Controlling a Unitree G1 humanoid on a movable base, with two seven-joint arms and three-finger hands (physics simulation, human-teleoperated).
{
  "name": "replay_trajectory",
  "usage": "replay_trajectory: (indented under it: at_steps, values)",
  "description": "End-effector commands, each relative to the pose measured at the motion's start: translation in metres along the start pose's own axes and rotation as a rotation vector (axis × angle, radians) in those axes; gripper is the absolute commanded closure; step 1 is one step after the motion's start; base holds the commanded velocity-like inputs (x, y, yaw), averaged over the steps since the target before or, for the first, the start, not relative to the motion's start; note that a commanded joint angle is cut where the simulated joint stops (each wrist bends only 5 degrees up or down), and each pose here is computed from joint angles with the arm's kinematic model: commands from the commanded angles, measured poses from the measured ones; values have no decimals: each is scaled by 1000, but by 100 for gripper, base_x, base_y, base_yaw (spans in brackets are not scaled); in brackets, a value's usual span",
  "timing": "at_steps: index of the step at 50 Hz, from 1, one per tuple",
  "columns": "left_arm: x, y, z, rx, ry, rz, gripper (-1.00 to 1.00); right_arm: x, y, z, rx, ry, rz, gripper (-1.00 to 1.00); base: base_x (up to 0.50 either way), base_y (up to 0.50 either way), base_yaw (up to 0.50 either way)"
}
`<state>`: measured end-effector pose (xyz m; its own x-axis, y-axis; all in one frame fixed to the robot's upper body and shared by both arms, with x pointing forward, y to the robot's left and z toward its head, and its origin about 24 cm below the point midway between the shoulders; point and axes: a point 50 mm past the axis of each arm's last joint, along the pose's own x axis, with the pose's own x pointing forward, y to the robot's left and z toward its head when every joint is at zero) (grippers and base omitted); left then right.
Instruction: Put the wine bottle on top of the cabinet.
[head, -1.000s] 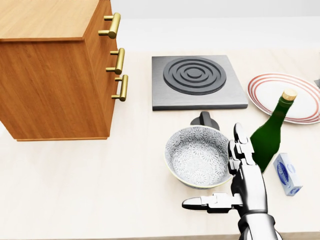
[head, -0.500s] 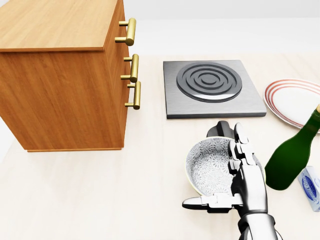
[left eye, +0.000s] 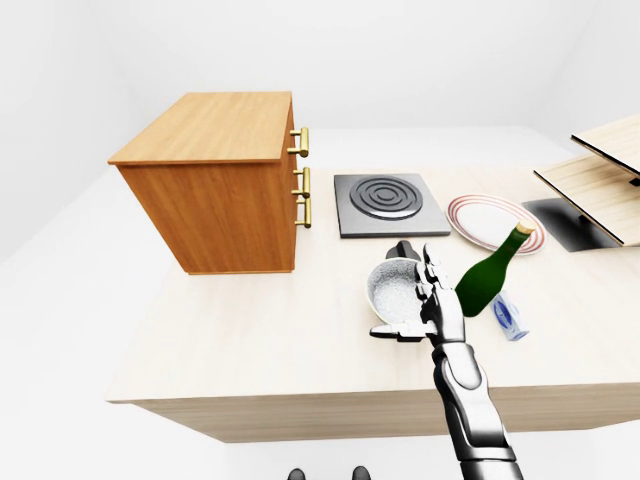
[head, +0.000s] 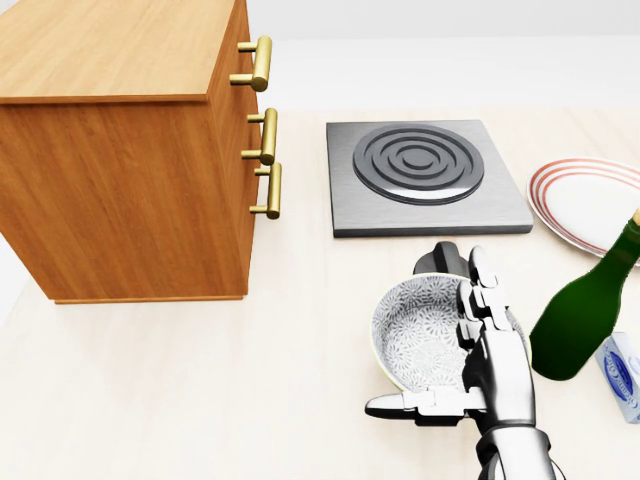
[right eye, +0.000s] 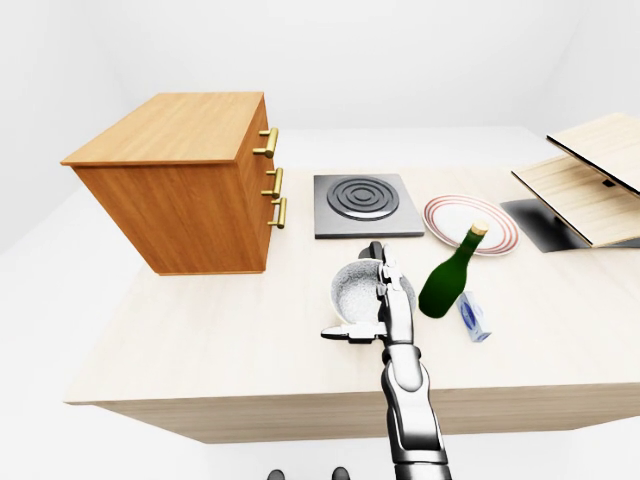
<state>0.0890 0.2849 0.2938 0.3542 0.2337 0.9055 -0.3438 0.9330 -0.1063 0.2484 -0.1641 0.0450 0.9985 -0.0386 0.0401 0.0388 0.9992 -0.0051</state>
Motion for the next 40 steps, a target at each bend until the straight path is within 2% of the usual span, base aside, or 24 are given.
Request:
replay_trajectory:
  at_steps: [1, 9, 18, 40]
  values:
    - [-1, 0, -1, 2, 4, -3, -100, 1, 0, -1, -12, 4, -4, -100, 0, 0, 0]
    - [-1, -1, -1, 4, 7, -3, -100, -1, -1, 1, 4, -7, -4, -100, 0, 0, 0]
    - [-2, -1, -2, 3, 9, -3, -100, 0, -1, -1, 2, 3, -8, -100, 42, 0, 0]
    - [-2, -1, -3, 6, 11, -5, -100, 1, -2, 0, 4, 0, -14, -100, 0, 7, 0]
